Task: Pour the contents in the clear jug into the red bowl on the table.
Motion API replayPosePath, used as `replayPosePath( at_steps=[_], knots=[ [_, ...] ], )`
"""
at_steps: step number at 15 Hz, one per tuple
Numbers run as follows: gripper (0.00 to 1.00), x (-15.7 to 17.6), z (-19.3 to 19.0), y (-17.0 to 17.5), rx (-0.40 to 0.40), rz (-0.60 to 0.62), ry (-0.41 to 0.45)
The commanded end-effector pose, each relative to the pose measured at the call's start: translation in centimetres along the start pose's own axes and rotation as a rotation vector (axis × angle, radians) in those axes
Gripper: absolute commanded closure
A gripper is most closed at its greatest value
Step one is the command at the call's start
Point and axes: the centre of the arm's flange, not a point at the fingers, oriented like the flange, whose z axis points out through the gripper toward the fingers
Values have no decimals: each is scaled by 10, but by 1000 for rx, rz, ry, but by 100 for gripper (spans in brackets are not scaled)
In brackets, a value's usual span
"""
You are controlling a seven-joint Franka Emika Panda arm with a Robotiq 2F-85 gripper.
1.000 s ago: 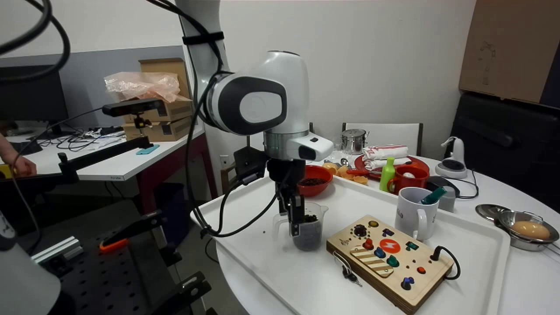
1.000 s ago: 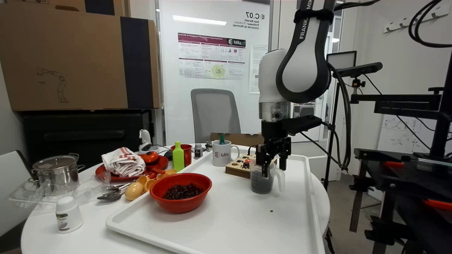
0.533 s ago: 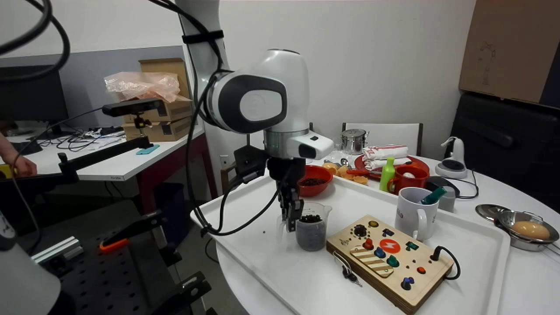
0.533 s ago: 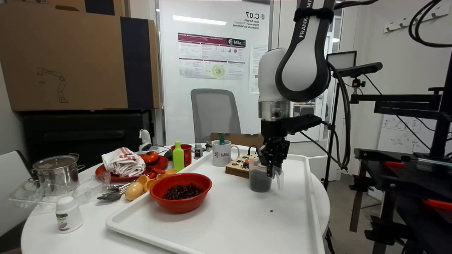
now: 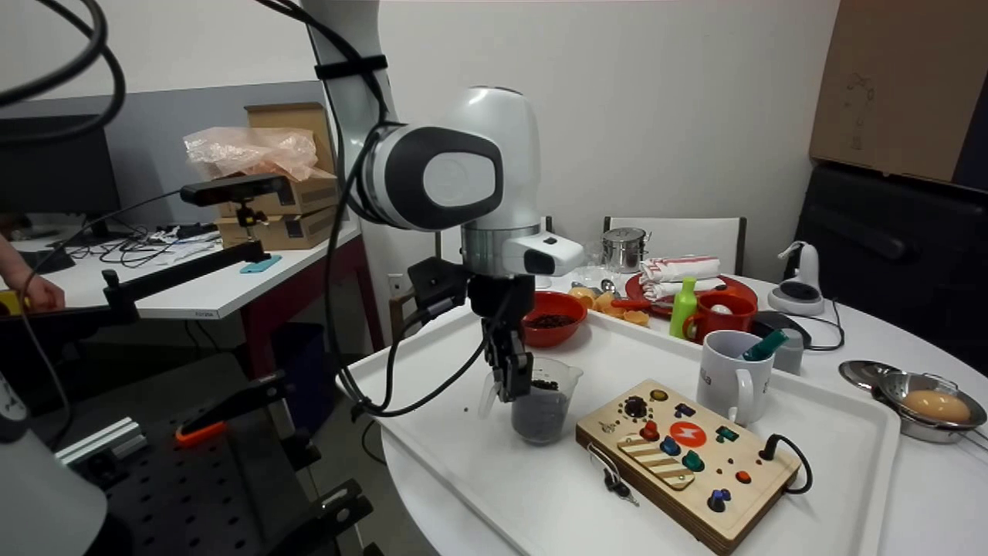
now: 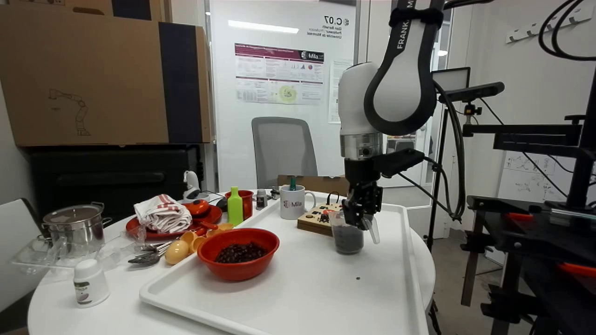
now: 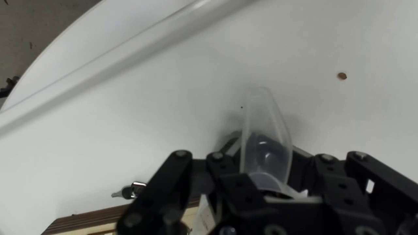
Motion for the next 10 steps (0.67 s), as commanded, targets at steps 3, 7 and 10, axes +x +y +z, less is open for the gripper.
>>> replayPosePath(
  at_steps=[3,7,10],
  knots=[
    [89,-6,-9,-4,-37,-35,-3],
    [89,-7,-11,-4,-51,-54,6],
    [89,-6,-19,-6,-41,-90,22]
  ],
)
